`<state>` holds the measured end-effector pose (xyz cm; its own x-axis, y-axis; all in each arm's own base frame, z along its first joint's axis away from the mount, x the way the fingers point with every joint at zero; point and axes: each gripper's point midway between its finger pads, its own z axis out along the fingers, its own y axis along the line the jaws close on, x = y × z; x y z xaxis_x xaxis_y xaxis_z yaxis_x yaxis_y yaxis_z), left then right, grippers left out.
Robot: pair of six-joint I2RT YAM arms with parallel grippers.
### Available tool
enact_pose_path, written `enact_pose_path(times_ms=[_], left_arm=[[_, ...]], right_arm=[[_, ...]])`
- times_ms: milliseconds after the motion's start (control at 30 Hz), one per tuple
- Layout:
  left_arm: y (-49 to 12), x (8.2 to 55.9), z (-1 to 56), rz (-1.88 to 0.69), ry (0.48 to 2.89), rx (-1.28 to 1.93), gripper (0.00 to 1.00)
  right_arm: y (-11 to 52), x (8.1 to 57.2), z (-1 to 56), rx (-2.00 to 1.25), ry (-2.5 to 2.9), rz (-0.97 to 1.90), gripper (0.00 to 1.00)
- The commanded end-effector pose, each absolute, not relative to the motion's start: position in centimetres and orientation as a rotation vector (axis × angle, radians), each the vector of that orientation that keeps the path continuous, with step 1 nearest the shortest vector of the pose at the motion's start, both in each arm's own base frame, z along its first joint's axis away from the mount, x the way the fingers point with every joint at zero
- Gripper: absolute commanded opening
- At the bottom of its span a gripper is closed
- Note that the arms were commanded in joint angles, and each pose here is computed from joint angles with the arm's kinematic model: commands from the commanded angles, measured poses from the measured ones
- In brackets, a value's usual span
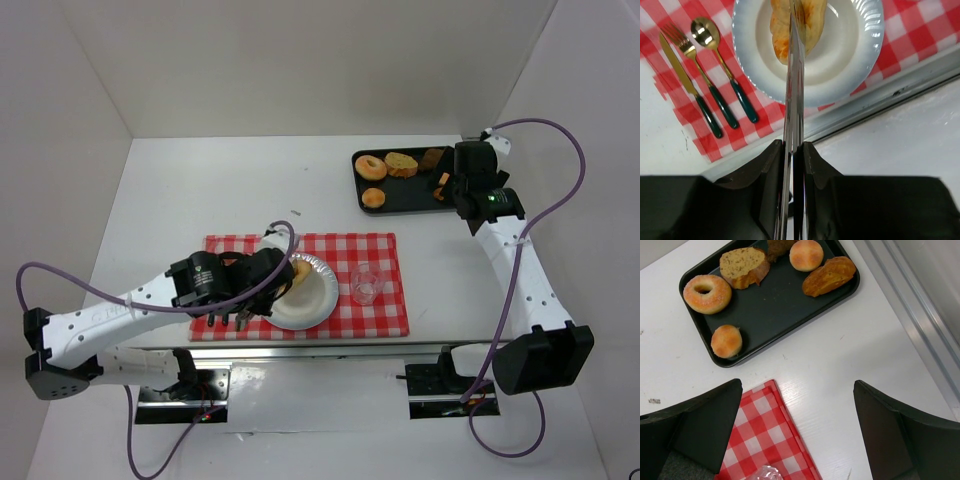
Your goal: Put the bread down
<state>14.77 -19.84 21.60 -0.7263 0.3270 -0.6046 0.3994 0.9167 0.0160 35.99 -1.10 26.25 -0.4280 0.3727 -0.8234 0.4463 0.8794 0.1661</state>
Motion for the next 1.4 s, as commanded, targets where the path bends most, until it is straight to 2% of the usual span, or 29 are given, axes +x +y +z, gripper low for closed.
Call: enact_pose_path(times_ms=[0,167,200,233,300,333,400,433,500,600,767,933,1033,1167,1200,1367], left_arm=[[-19.6,13.2,20.5,-0.201,2.508,0.502,0.00],[-19.6,12.4,18.5,-0.184,2.563,0.538,0.00],[-19.9,12.3,18.6,-0.203,2.562,0.539,0.05],[-20.1,12.1,18.3,-0.205,2.580,0.550,0.17],[-20.6,11.8,18.3,-0.242,2.591,0.559,0.26],[-20.9,11.7,18.3,-0.263,2.591,0.560,0.36],[-21.1,11.4,18.1,-0.280,2.602,0.569,0.48],[-21.1,11.4,18.1,-0.280,2.602,0.569,0.53],[-21.1,11.4,18.1,-0.280,2.602,0.569,0.56],[-21.5,11.6,18.9,-0.305,2.586,0.561,0.57],[-22.0,12.8,21.0,-0.327,2.522,0.498,0.52],[-22.0,15.8,26.1,-0.301,2.365,0.409,0.53],[-21.1,19.5,27.6,-0.198,2.344,0.333,0.53],[-22.3,26.6,28.8,-0.221,2.236,0.274,0.53],[-22.1,30.0,30.0,-0.244,2.162,0.188,0.52],[-21.5,40.7,29.0,-0.196,2.041,0.103,0.50]], right_arm=[[-1.2,36.9,29.3,0.603,1.966,-0.055,0.99],[-1.2,36.7,29.6,0.603,1.957,-0.052,0.99],[-1.2,36.7,29.6,0.603,1.957,-0.052,0.99],[-1.2,36.7,29.6,0.603,1.957,-0.052,0.99],[-1.2,36.7,29.6,0.603,1.957,-0.052,0.99],[-1.2,36.7,29.6,0.603,1.957,-0.052,0.99],[-1.2,36.7,29.6,0.603,1.957,-0.052,0.99],[-1.2,36.7,29.6,0.603,1.957,-0.052,0.99],[-1.2,36.7,29.6,0.603,1.957,-0.052,0.99],[-1.2,36.7,29.6,0.603,1.957,-0.052,0.99],[-1.2,36.7,29.6,0.603,1.957,-0.052,0.99],[-1.2,36.7,29.6,0.603,1.957,-0.052,0.99],[-1.1,37.0,30.0,0.597,1.931,-0.030,0.99],[-1.0,37.2,29.9,0.597,1.921,-0.026,0.99],[-0.9,37.4,29.5,0.593,1.934,-0.021,0.99],[-0.7,37.5,29.0,0.587,1.956,-0.017,0.99]])
